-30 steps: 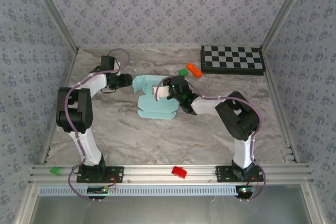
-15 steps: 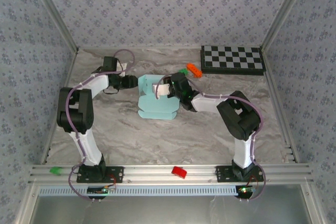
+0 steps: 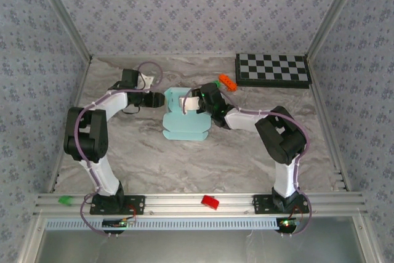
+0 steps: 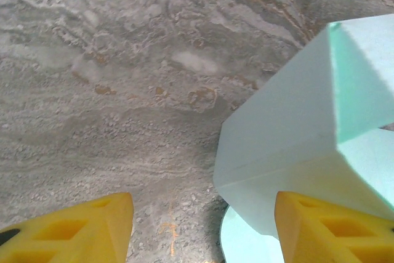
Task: Fold the paper box
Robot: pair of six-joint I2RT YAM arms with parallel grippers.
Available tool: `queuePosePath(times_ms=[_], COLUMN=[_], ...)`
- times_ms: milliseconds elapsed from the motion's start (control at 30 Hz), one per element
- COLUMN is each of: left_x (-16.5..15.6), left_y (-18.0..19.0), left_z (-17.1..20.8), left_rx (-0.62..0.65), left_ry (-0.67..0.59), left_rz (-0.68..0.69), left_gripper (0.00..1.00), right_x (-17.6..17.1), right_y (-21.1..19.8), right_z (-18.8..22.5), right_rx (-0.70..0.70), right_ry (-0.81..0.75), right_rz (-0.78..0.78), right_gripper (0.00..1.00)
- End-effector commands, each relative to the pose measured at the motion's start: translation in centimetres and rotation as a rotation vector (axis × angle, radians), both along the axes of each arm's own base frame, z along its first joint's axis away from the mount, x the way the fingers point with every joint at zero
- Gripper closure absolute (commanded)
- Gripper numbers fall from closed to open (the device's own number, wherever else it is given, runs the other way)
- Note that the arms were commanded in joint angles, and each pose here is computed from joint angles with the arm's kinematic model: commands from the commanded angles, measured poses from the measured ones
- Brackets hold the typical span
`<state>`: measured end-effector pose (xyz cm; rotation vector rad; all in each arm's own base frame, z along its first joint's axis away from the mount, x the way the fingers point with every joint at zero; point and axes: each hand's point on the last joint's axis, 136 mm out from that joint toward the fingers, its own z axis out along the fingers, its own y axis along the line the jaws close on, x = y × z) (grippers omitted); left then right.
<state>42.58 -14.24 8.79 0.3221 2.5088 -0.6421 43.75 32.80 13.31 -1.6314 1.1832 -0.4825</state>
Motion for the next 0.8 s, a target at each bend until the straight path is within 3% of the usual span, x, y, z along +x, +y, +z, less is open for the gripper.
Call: queuePosePath(times_ms=[0, 233, 767], left_x=[0.1, -0.6, 0.8], left_y=[-1.4, -2.6, -4.4], left_z=[2.0, 1.9, 1.1], left_rx=[-0.032, -0.038, -0.052], left_ry=[-0.069, -0.082, -0.091], left_rz=[-0.082, -0.160, -0.189], left_gripper=[0.38, 0.38, 0.38], right_x=[-0.3, -0.2, -0.3], right_y=[-0.4, -0.5, -0.5], right_z=[-1.0, -1.0, -1.5], right_rx=[-0.022, -0.019, -0.012], right_ry=[0.060, 0.064, 0.084], right_rz=[-0.005, -0.013, -0.016], right_gripper=[1.00, 1.00, 1.00])
